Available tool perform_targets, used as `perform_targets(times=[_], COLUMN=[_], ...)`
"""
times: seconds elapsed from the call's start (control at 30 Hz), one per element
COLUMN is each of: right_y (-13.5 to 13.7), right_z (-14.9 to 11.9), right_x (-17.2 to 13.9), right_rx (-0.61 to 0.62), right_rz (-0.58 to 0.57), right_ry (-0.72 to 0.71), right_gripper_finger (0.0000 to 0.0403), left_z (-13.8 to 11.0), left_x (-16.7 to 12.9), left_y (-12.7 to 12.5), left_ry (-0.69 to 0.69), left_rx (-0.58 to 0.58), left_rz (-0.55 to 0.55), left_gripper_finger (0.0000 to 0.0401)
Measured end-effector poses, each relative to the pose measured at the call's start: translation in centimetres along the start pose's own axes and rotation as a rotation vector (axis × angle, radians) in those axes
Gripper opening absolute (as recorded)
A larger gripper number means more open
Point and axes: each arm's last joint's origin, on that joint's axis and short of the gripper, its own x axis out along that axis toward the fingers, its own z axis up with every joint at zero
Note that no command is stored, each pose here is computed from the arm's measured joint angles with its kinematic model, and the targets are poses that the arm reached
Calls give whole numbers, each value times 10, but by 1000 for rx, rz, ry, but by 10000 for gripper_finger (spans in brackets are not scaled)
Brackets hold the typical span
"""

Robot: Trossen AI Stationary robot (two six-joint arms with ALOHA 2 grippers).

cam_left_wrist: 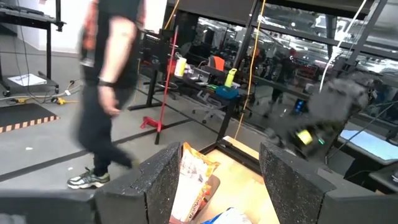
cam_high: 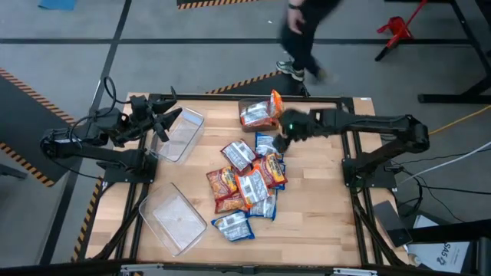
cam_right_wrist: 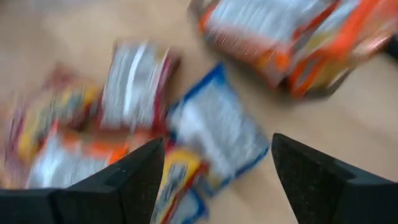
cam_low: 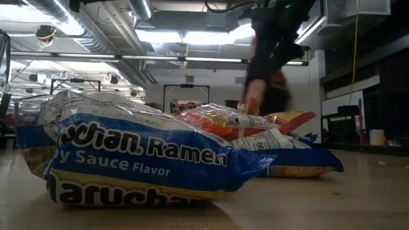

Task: Sort Maruchan noodles
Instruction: Put the right red noodle pack into the top transparent bin

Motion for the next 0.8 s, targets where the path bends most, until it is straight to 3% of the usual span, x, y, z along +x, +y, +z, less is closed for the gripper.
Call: perform_targets(times=[0.17,0.33,0.5,0.8], right_y=[30,34,36,22], right_z=[-47,-85,-105,-121], right_x=[14,41,66,82], right_rx=[-66,61,203,281], right_rz=[64,63,229,166], right_ry=[111,125,60,-3], right_gripper_finger=[276,276,276,276], left_z=[0,0,0,-1], left_x=[0,0,0,0], left_y=[0,0,0,0], left_ry=[3,4,3,10], left_rx=[-1,1,2,7], left_rz=[-8,-7,-3,0], left_gripper_finger=[212,212,212,212])
